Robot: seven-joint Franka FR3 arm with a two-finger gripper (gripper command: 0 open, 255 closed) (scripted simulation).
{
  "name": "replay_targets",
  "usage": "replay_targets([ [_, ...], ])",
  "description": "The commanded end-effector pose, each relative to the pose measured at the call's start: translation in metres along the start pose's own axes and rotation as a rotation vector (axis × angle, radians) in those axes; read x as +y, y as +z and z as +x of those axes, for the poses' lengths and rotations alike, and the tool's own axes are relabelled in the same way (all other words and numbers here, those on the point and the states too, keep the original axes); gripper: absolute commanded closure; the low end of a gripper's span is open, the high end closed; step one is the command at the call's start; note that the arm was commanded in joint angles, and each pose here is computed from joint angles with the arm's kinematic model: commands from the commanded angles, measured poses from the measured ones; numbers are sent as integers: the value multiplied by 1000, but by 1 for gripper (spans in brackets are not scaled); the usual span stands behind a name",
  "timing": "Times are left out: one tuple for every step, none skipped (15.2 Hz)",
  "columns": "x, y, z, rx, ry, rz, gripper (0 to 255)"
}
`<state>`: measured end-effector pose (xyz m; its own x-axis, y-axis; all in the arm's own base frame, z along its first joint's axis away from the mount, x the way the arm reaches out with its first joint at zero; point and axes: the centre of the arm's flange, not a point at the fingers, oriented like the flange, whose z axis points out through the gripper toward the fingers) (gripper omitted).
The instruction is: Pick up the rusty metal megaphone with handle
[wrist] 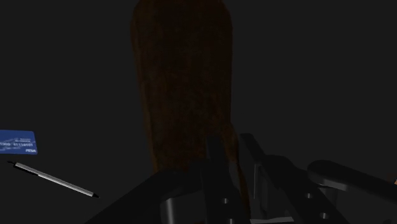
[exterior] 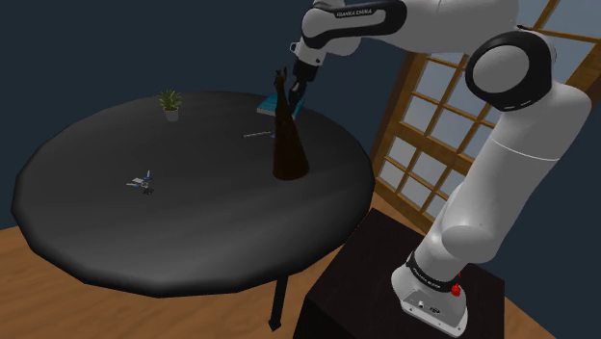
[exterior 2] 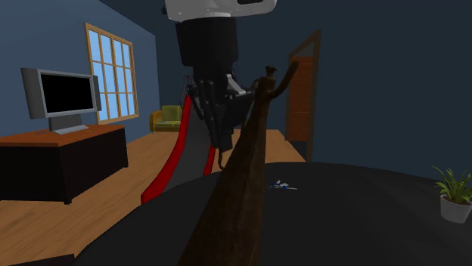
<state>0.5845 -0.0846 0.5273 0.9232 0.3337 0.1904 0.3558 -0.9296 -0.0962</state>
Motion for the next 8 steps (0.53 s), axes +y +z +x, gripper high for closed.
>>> replay_targets([
  [-1,-11,2,4,-1,-2,255],
  [-1,-17,3,4,-1,-2,255],
  [-2,-22,4,4,-1,-2,255],
  [-2,-27,5,4,-1,-2,255],
  [-3,-32,6,4,-1,-2,255],
  [-3,-37,7,4,-1,-2,255],
  [-4,-38,7,4,-1,-2,255],
  [-4,-38,7,4,-1,-2,255],
])
